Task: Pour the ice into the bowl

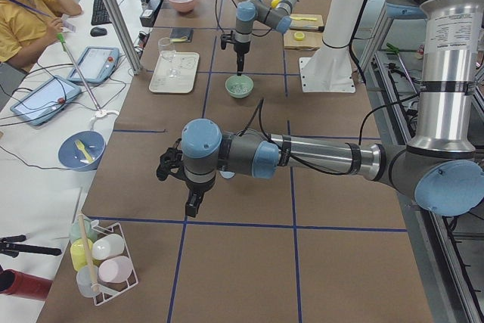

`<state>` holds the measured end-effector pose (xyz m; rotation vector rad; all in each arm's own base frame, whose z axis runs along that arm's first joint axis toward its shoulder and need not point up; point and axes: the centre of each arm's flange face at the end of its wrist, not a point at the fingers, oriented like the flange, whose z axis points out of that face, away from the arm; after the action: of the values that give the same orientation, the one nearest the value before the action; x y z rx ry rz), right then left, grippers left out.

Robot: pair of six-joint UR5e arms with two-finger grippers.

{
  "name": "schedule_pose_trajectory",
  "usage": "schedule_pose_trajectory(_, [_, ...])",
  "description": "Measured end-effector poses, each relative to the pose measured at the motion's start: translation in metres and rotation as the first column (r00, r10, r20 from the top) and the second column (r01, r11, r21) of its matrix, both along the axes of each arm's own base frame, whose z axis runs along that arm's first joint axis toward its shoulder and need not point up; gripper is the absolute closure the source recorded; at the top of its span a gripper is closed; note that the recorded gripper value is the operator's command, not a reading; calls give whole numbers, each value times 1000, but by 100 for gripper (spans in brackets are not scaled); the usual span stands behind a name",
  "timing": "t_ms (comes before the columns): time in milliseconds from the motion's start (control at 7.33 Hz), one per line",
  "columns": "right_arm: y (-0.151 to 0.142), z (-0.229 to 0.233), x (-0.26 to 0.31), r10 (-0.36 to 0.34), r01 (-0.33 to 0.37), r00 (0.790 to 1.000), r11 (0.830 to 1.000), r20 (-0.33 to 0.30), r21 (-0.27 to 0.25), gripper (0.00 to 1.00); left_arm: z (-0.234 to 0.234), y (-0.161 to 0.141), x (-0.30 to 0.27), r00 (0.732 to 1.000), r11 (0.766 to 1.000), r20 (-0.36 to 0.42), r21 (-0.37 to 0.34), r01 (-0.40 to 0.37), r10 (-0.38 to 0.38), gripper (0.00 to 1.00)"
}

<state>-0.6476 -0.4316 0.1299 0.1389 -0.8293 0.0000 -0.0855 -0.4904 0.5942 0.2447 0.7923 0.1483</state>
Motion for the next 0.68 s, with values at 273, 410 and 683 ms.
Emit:
schedule_pose_trajectory(273, [1,6,-11,-5,5,1000,1000,2,6,22,1,0,0,1000,1000,0,-2,0,0,0])
schedule_pose_trajectory(410, [1,8,-16,-5,5,1000,1000,7,11,29,1,0,0,1000,1000,0,-3,0,0,0])
schedule_pose_trajectory(683, [4,11,-23,-9,9,1000,1000,10,16,66,1,0,0,1000,1000,0,-3,0,0,0])
